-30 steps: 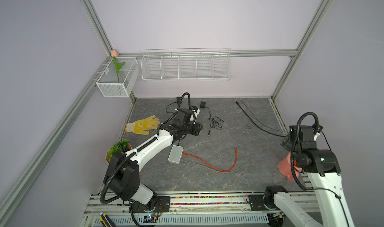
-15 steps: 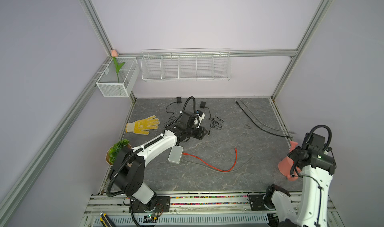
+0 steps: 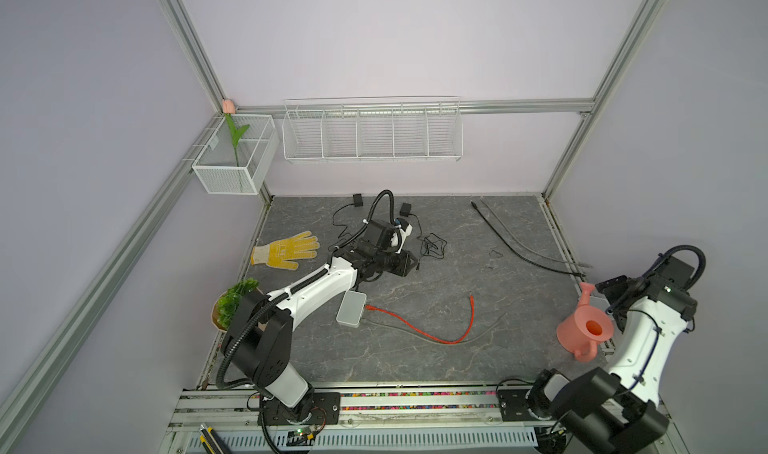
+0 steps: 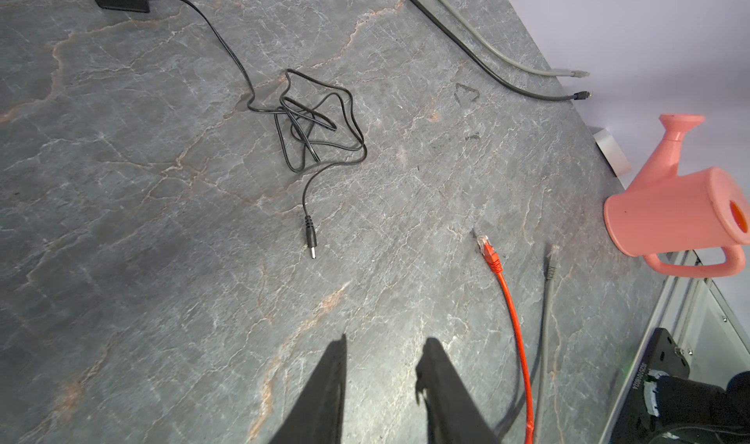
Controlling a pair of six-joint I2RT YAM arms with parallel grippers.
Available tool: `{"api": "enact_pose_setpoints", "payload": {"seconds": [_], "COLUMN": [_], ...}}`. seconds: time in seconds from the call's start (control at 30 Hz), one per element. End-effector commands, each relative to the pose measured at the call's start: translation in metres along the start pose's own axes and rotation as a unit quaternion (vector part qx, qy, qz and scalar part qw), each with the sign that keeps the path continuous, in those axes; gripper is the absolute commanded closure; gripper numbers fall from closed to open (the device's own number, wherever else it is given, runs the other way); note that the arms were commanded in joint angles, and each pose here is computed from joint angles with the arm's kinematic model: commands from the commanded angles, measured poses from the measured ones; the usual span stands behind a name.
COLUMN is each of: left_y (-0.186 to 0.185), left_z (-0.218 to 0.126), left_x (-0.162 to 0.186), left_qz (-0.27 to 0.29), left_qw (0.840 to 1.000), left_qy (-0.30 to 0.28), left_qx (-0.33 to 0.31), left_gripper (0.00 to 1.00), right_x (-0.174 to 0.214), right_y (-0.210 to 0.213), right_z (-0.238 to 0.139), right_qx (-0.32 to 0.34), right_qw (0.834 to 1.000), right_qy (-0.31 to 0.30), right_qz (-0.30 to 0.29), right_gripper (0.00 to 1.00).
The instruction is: Insert the plug into the switch port
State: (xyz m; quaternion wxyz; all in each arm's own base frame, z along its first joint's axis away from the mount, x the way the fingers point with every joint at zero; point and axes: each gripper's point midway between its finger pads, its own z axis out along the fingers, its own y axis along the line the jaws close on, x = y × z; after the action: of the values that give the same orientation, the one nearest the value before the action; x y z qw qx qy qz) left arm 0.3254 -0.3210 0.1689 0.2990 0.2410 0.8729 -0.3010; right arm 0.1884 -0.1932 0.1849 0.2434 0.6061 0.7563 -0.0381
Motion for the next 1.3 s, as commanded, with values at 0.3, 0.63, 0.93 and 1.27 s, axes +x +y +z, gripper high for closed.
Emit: {"api": "enact_pose_setpoints", "payload": {"seconds": [0.3, 0.63, 0.93, 1.27], "left_y": [-0.003, 0.0, 0.002, 0.002], "left_z": [0.009, 0.015, 0.017, 0.02], "left_x": [-0.007, -0.005, -0.005, -0.008], "left_qz": [0.004, 0.006, 0.009, 0.01], "left_qw": [1.0, 1.0, 0.999, 0.999], "left_qy": [0.016, 0.025, 0.03, 0.032], "left_qx": [0.003, -0.003, -0.007, -0.009], "left_gripper": [0.67, 0.67, 0.67, 0.67], "right_x": [-0.031, -0.03, -0.024, -0.016], "right_y": [0.013, 0.026, 0.028, 0.026], "right_z": [0.048, 0.092, 0.127, 0.145], "right_qx": [0.018, 0.02, 0.051, 0.076], "right_qw": [0.999, 0.999, 0.996, 0.994], "right_qy": [0.007, 0.034, 0.066, 0.083], "right_qz": [0.03, 0.018, -0.001, -0.007], "right_gripper": [0.1, 0.1, 0.05, 0.0]}}
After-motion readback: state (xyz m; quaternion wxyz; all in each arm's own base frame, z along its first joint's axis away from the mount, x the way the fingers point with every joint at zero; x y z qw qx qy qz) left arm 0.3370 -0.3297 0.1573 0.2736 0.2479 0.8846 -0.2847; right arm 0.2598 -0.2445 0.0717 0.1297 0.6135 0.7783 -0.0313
